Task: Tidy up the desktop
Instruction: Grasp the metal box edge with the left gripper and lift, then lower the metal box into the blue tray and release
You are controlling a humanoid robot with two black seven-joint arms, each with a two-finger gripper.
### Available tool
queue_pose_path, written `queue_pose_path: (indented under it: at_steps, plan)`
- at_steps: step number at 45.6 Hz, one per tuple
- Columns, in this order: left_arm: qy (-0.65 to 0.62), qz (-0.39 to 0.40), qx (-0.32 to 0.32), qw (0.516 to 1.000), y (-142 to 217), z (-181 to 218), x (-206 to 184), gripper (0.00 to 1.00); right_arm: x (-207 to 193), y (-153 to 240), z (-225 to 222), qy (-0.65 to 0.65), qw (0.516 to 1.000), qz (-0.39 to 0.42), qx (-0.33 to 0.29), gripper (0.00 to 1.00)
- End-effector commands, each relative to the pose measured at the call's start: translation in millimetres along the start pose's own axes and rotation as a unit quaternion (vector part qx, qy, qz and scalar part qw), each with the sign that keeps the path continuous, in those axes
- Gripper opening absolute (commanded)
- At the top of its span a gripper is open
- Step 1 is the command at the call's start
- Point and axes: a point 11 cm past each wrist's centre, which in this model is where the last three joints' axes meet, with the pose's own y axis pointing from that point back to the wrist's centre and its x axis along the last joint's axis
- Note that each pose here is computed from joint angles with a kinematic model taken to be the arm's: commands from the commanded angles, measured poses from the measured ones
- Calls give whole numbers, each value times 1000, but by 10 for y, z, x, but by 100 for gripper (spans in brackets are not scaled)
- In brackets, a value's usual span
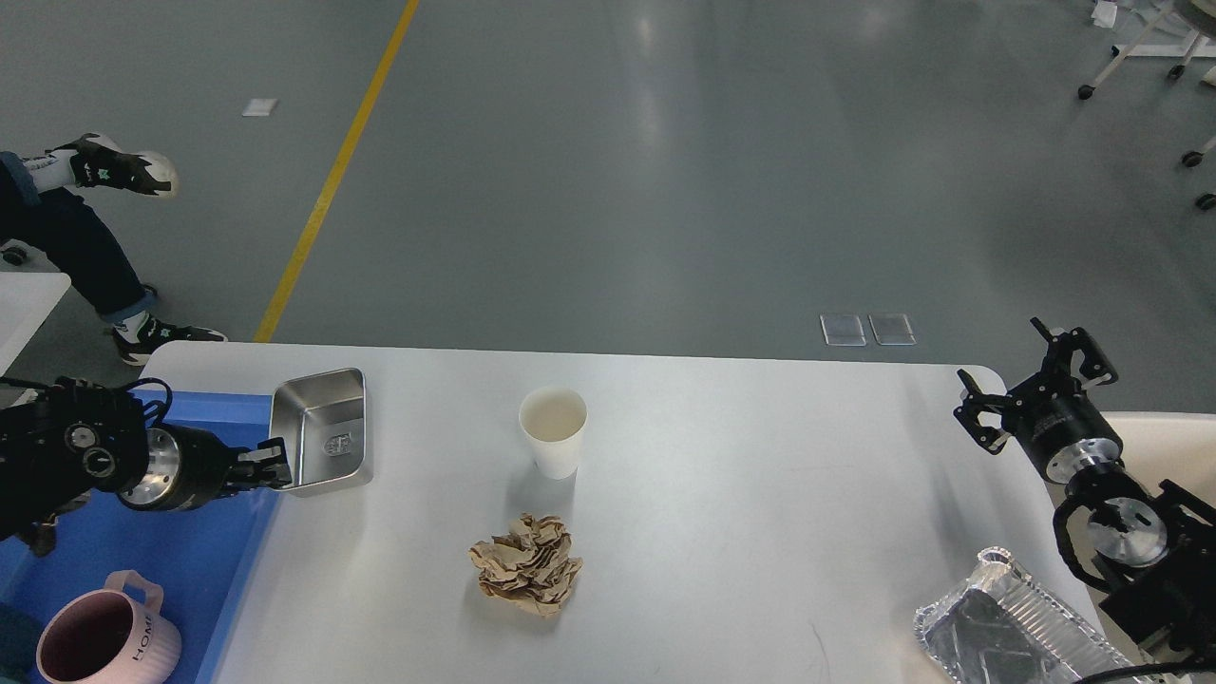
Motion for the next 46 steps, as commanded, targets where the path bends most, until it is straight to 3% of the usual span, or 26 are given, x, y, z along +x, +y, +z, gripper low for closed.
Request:
queue_pose_path:
  at_steps: [1,31,39,46]
  plan:
    - [-3,22,6,1000,452,-234,93,0,-11,-7,-4,0,1000,-1,0,100]
    - [55,63,60,995,2739,-997,-52,0,-14,-17,-64,3,1000,-2,4,100]
    - [63,78,60,993,2901,-1047,-23,0,-34,-33,-82,4,1000,-4,6,100]
    - [83,95,37,991,2737,-1034,96,0,-59,-48,-63,3,1000,-6,4,100]
